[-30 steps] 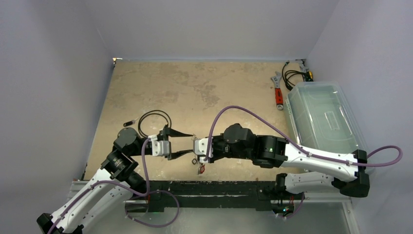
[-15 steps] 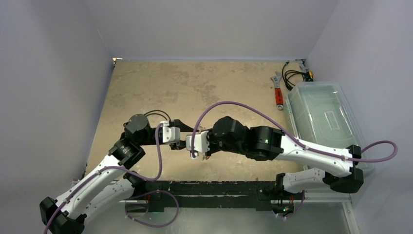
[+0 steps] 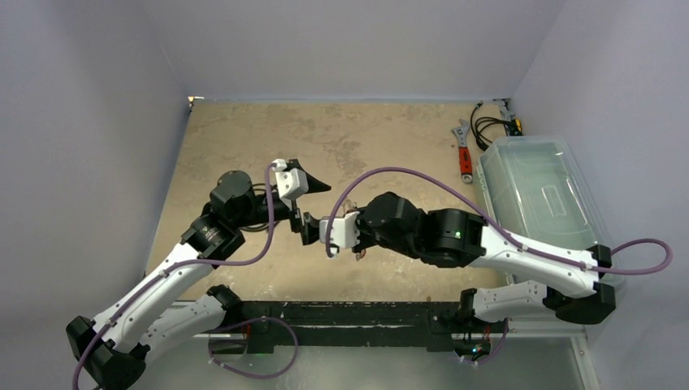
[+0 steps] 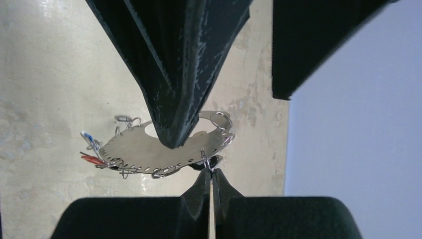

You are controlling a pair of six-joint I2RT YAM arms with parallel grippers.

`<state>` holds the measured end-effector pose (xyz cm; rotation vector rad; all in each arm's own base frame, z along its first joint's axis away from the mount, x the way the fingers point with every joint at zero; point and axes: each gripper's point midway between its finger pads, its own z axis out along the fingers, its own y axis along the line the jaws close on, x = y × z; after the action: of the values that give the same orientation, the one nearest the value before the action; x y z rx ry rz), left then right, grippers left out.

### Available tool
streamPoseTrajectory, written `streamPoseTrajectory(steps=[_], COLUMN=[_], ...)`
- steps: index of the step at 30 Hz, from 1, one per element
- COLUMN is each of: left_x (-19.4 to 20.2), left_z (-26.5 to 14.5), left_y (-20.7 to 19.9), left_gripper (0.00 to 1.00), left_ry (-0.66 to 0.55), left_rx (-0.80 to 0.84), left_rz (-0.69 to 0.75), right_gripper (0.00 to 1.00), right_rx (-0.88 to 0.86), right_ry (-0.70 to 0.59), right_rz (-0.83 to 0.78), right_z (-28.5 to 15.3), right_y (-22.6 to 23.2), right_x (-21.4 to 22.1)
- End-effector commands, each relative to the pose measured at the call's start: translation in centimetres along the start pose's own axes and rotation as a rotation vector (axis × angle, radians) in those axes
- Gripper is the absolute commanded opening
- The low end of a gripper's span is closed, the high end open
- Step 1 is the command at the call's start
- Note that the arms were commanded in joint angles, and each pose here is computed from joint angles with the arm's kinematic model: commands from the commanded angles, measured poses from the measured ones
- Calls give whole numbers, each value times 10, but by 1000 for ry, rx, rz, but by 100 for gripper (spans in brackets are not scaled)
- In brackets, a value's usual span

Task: Put the keys on the keyring

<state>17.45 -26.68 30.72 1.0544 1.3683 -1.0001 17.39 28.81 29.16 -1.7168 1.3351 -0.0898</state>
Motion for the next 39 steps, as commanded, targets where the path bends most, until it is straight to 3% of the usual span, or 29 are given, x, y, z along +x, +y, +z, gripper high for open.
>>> streamPoseTrajectory(steps=[1,6,8,11,15,26,33,39], left_x=[-22,-26,-32,-26,-12,3,4,9], left_z=[-4,-13,-12,3,13,16,16,16], left_y=[1,19,29,26,12,-12,-18,-18], left_gripper=[97,99,91,77,72,59,33,30], left_ry=[-55,-122,-74,14,15,-32,-45,-35], left_rx=[-38,-158,-184,-74,46,154,179,177], left_rz=[-32,82,146,199,240,233,242,239], right_gripper=[0,0,0,0,0,0,0,0], right_rx=[114,63,39,11,-21,-50,-55,-37], right_ry=[-109,-137,-136,-145,-159,-141,-132,-126], right_rz=[50,68,73,88,122,149,146,149], right_z=[-24,-25,-24,-24,-24,-18,-13,-13], right_y=[-32,-26,-22,-20,-15,-12,-10,-13], right_x=[-9,-14,-16,-21,-26,-30,-30,-29])
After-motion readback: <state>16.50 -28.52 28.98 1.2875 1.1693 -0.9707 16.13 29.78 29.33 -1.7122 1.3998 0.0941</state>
